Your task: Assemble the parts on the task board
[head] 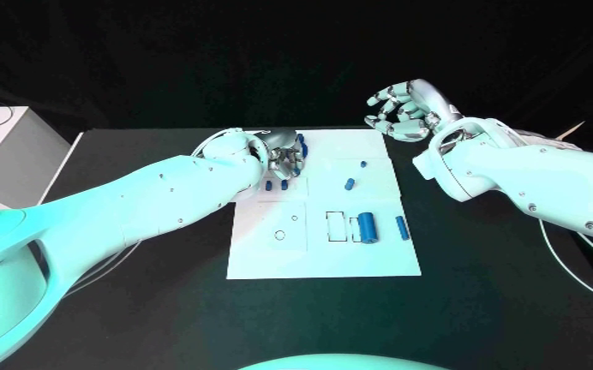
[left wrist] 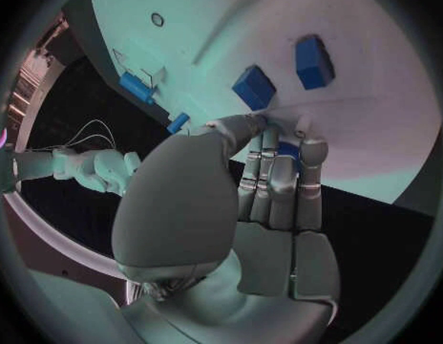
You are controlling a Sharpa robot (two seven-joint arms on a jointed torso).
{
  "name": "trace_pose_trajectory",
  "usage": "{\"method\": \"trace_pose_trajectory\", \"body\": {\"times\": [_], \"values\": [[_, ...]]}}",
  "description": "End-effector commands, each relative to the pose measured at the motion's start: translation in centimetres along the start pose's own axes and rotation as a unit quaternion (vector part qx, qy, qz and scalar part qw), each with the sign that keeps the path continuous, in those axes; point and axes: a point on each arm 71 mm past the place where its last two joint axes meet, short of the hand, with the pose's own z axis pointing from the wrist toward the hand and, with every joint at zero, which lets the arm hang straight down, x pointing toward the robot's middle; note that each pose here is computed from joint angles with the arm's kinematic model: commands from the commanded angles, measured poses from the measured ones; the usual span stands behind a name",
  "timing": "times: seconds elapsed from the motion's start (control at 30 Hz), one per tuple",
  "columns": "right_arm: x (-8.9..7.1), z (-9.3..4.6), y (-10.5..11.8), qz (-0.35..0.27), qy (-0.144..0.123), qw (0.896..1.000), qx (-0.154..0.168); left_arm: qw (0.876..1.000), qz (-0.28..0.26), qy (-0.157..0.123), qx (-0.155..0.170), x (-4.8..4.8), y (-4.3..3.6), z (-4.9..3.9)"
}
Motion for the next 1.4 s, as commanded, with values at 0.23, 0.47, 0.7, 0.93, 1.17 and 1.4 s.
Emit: {"method": "trace_pose_trajectory", "body": {"times": [0.23,0.47,0.7,0.93,1.17,1.4], "values": [[0.1,0.0,0.1,-0.003,0.004,1.000,-0.007,0.999,-0.019,-0.038,0.016,-0.57,0.26,-0.32],[0.0,0.0,0.0,-0.004,0.004,1.000,-0.006,0.998,-0.039,-0.049,0.023,-1.00,0.58,-1.11],[-0.1,0.0,-0.2,-0.006,0.004,1.000,-0.003,0.998,-0.050,-0.044,0.021,-1.86,1.46,-2.22],[-0.1,0.0,-0.4,-0.006,0.005,1.000,-0.001,0.998,-0.052,-0.040,0.007,-2.45,2.67,-3.16],[0.0,0.0,-0.5,-0.007,0.007,1.000,0.001,0.998,-0.048,-0.032,-0.011,-2.56,3.73,-3.47],[0.1,-0.1,-0.5,-0.006,0.008,1.000,0.001,0.999,-0.041,-0.028,-0.021,-2.37,4.14,-3.23]]}}
